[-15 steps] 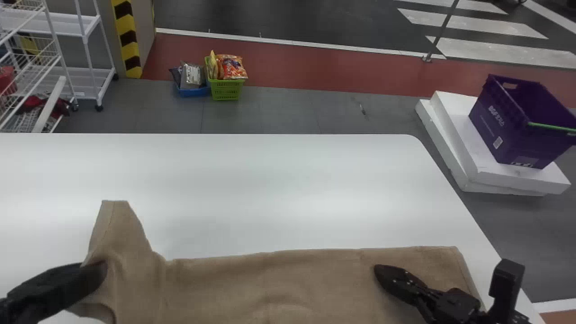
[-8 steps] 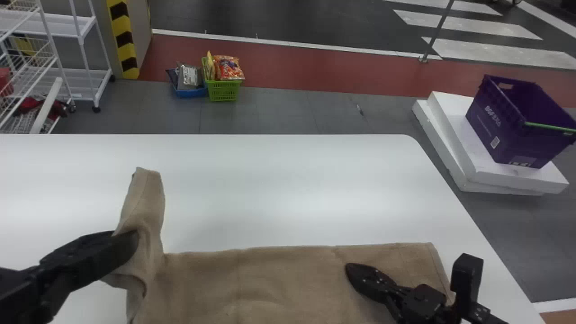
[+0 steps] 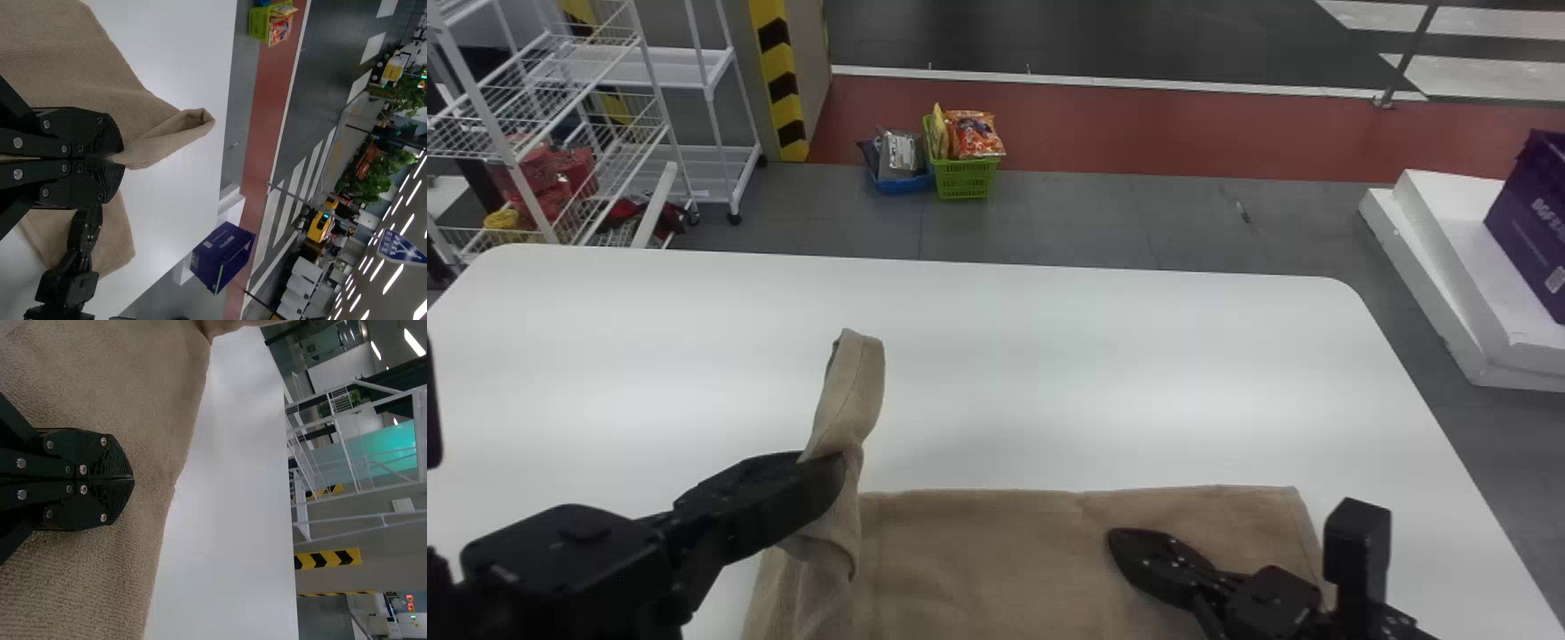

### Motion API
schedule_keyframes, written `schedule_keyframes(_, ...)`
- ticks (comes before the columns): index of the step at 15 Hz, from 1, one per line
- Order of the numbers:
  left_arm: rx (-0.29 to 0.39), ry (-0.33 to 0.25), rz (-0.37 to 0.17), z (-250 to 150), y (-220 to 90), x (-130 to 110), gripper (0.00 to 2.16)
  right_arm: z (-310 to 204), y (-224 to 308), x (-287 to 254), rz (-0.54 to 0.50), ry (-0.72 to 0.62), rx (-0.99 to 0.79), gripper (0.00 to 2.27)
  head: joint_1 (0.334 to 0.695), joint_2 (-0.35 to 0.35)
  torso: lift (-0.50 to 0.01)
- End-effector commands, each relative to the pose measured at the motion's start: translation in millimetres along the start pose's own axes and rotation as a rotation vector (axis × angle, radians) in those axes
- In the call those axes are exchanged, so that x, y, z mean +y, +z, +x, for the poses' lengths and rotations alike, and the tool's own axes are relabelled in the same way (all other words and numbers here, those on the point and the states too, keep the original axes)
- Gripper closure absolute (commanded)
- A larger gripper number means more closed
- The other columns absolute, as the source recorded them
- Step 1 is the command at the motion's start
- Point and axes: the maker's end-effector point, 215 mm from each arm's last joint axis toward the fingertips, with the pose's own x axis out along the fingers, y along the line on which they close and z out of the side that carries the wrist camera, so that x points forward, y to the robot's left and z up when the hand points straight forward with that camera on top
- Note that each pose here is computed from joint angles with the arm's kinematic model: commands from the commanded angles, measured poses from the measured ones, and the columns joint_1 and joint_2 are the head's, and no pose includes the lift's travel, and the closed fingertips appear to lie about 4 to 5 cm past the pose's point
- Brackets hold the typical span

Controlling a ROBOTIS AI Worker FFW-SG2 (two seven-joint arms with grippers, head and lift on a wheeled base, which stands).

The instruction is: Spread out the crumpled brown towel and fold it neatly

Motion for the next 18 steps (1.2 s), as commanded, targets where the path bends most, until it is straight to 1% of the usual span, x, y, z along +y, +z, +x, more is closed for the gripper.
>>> schedule_keyframes(1,0.001,0.004,-0.002,1,1,2,1.56,-18,20,-8,0.017,-0.017,-0.051,1.79,0.695,-0.069,-0.126)
schedule_keyframes(2,-0.001,0.003,0.000,2,2,1,1.56,-26,27,-12,0.020,-0.025,-0.072,1.79,0.695,-0.075,-0.126)
schedule_keyframes(3,-0.002,0.001,0.001,2,3,1,1.56,-32,31,-15,0.018,-0.028,-0.086,1.74,0.695,-0.084,-0.126)
schedule_keyframes(5,0.001,-0.008,0.002,4,2,-3,1.56,-42,40,-22,0.011,-0.035,-0.118,1.13,0.695,-0.104,-0.126)
schedule_keyframes(6,0.003,-0.015,0.003,5,1,-6,1.56,-45,45,-24,0.012,-0.038,-0.134,1.01,0.695,-0.124,-0.126)
schedule_keyframes(7,0.004,-0.015,0.004,6,1,-7,1.56,-48,48,-26,0.005,-0.041,-0.146,0.73,0.695,-0.133,-0.126)
schedule_keyframes(8,0.005,-0.020,0.005,7,1,-9,1.56,-49,54,-25,0.006,-0.035,-0.162,0.53,0.695,-0.141,-0.126)
schedule_keyframes(10,0.022,-0.039,0.002,9,-7,-18,1.56,-52,66,-19,0.006,-0.021,-0.182,0.28,0.695,-0.163,-0.126)
schedule_keyframes(12,0.035,-0.068,0.004,13,-12,-31,1.56,-58,78,-13,0.030,-0.011,-0.186,0.08,0.695,-0.171,-0.126)
schedule_keyframes(13,0.046,-0.079,0.001,14,-17,-37,1.56,-62,81,-12,0.044,-0.009,-0.184,0.07,0.695,-0.176,-0.126)
schedule_keyframes(15,0.089,-0.103,-0.014,21,-35,-50,1.56,-70,90,-7,0.067,0.001,-0.188,0.07,0.695,-0.203,-0.126)
schedule_keyframes(16,0.127,-0.114,-0.032,26,-51,-56,1.56,-71,91,-1,0.102,0.026,-0.179,0.09,0.695,-0.213,-0.126)
schedule_keyframes(18,0.204,-0.118,-0.055,35,-84,-66,1.56,-76,95,12,0.104,0.048,-0.180,0.13,0.695,-0.239,-0.126)
